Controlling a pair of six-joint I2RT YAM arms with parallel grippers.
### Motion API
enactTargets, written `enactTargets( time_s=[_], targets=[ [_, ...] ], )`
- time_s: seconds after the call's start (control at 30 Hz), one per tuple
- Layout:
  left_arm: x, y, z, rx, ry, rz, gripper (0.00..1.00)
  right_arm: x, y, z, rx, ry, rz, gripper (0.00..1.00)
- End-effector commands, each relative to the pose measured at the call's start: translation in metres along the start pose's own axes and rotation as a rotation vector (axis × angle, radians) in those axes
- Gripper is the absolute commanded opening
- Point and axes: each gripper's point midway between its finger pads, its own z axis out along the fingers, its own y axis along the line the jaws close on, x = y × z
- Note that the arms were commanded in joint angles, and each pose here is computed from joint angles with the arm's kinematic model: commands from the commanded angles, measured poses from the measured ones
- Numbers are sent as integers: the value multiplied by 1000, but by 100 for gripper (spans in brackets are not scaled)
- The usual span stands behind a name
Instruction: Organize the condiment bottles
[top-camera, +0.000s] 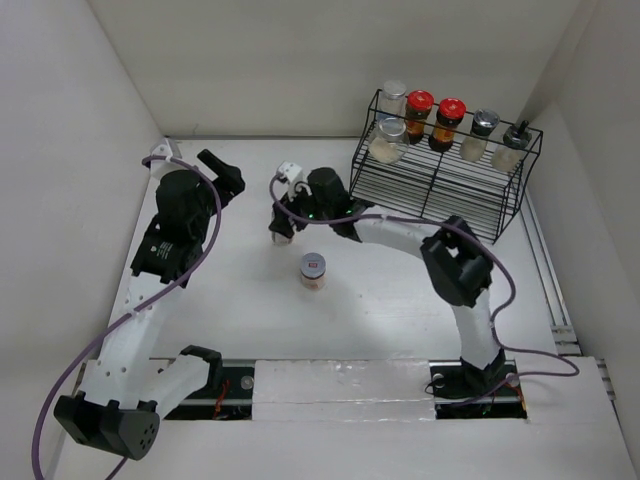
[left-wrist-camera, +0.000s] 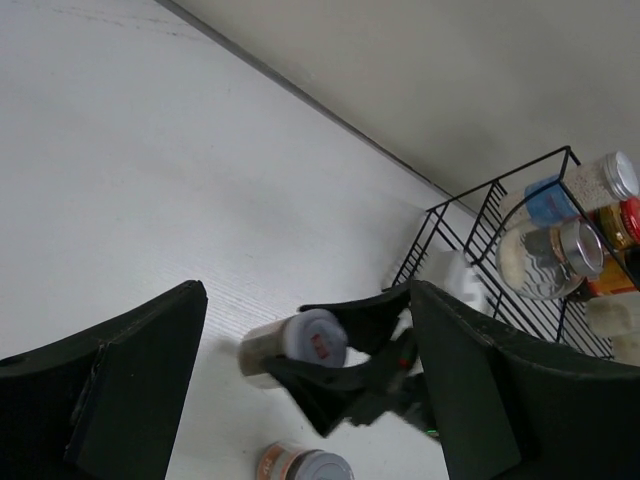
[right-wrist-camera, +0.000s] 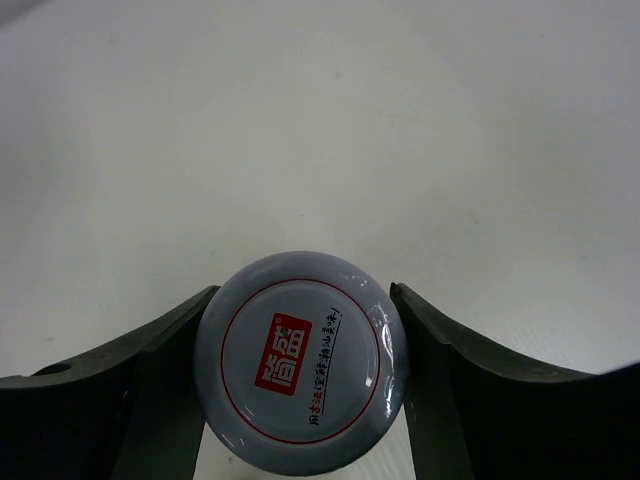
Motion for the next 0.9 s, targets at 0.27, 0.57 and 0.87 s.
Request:
enactTargets(
  time_s=[0.27,0.57,0.87],
  targets=[
    [12,-39,6,206,84,70,80,-204,-117,-281,422,-608,-69,53],
    [16,-43,7,224,100,71,80,-145,-205,-373,723,-502,62,53],
    [21,-48,8,256,123,83,81,-99,-274,-365,817,-354,166,53]
  ],
)
